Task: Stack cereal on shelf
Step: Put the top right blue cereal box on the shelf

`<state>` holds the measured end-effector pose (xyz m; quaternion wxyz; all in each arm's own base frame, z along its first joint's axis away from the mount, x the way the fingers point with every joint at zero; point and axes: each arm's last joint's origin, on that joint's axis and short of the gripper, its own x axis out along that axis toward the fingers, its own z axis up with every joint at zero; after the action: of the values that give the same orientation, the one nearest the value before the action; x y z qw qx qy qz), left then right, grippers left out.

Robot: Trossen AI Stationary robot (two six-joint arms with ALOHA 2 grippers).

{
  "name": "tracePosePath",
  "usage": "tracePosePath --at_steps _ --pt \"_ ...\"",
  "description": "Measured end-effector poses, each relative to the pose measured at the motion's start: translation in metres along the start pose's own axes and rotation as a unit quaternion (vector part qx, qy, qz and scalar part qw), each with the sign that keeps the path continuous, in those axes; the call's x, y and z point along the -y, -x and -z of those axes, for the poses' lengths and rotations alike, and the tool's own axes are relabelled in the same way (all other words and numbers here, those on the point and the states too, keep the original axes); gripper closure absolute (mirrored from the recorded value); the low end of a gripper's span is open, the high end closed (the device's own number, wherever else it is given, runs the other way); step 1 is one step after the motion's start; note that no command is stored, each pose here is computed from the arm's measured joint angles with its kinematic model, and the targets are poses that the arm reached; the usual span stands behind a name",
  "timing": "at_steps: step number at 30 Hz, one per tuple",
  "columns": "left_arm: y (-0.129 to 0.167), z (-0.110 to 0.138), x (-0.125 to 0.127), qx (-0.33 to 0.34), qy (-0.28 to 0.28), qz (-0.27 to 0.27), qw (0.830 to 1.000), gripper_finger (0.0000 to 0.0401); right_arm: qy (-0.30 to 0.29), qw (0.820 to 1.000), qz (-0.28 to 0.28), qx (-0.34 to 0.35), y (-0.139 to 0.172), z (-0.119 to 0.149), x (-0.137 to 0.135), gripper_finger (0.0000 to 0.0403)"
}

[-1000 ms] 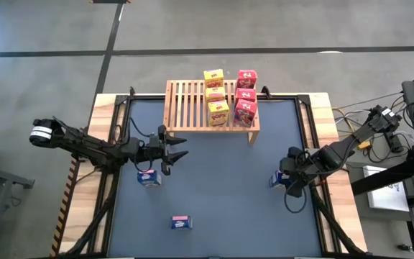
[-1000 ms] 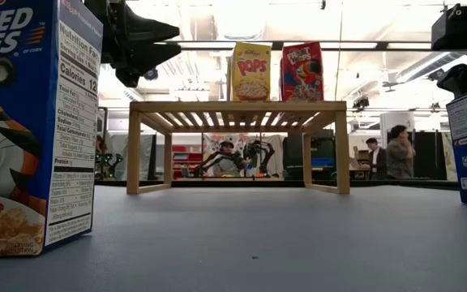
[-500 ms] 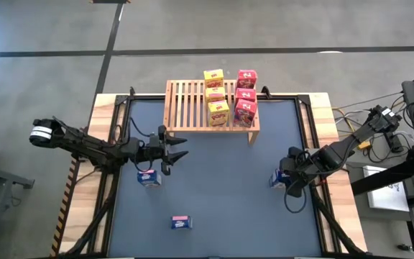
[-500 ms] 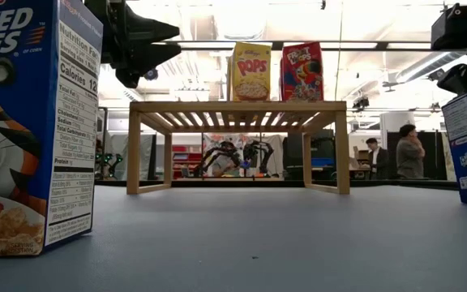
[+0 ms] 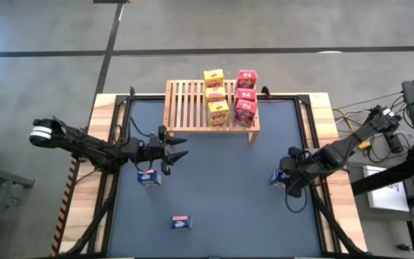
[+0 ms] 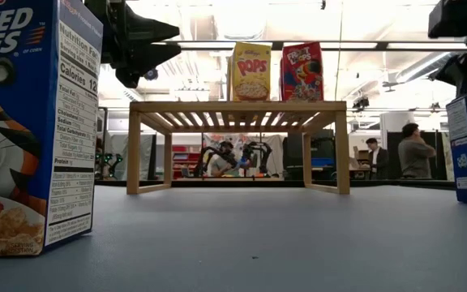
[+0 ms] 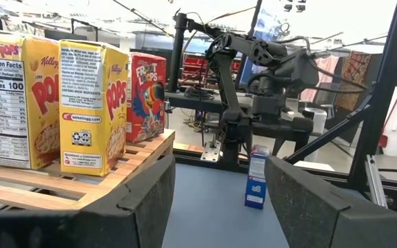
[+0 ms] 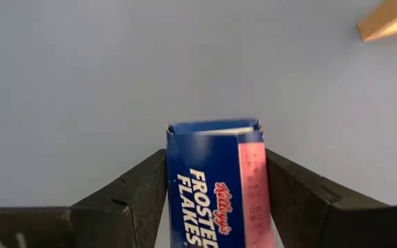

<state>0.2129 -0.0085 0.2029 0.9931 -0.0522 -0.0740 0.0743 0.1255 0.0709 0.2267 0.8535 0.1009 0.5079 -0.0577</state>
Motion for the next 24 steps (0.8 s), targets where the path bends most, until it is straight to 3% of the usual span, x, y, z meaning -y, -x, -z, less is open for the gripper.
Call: tracePosePath --at_steps 24 --pt "0.0 0.0 0.0 0.0 0.0 0.0 1.0 0.0193 -0.005 1.0 0.002 -0.021 0.0035 0.0009 0.001 0.0199"
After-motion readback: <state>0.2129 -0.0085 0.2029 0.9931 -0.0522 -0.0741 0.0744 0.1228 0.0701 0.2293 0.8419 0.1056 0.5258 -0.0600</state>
